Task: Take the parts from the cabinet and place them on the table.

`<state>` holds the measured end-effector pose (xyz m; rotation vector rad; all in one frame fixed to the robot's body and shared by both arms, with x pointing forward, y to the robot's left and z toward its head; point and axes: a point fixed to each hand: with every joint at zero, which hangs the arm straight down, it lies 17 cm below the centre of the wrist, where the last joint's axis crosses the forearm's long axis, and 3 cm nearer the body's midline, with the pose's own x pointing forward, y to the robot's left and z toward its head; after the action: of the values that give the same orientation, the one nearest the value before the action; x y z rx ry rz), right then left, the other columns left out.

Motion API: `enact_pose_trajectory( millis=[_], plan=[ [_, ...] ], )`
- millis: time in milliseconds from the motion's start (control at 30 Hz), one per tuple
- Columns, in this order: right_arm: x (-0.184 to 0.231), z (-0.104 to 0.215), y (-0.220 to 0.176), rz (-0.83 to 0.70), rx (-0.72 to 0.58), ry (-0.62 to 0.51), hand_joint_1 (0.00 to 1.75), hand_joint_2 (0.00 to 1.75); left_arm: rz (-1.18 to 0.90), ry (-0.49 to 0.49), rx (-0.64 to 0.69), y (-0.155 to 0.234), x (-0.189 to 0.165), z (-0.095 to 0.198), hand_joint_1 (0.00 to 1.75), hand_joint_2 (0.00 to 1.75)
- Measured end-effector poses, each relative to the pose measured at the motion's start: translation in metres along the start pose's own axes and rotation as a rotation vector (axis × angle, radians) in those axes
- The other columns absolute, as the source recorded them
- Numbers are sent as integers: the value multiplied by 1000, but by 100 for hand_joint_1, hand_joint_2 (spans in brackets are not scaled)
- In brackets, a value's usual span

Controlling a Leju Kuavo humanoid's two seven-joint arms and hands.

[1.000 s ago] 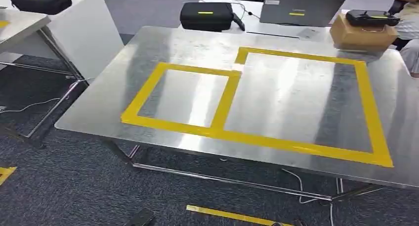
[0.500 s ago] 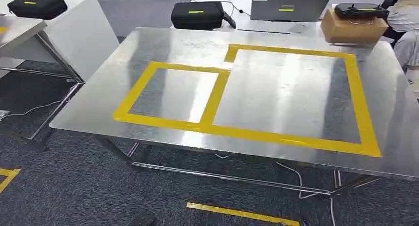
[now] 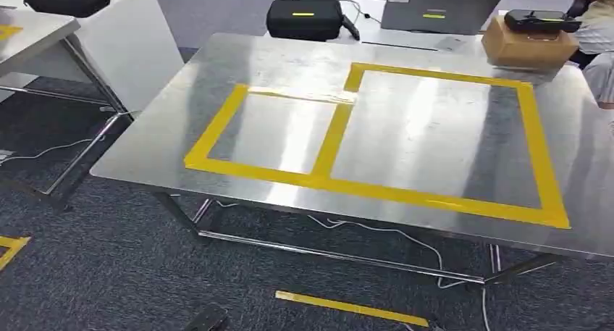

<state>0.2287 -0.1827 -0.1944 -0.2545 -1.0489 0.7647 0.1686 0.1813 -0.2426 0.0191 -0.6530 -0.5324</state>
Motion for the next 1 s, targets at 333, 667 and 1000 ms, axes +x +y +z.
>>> enact_pose_trajectory(
  millis=[333,667,1000],
  plan=[
    [-1,-2,-3,0,-5,1,0,0,4,0,2,1,0,0,0,0],
    [-2,0,-2,0,-3,6,0,0,3,1,2,1,-1,0,0,0],
    [0,-4,-6,4,-9,0,0,0,4,-7,11,5,3,-2,0,0]
  ],
)
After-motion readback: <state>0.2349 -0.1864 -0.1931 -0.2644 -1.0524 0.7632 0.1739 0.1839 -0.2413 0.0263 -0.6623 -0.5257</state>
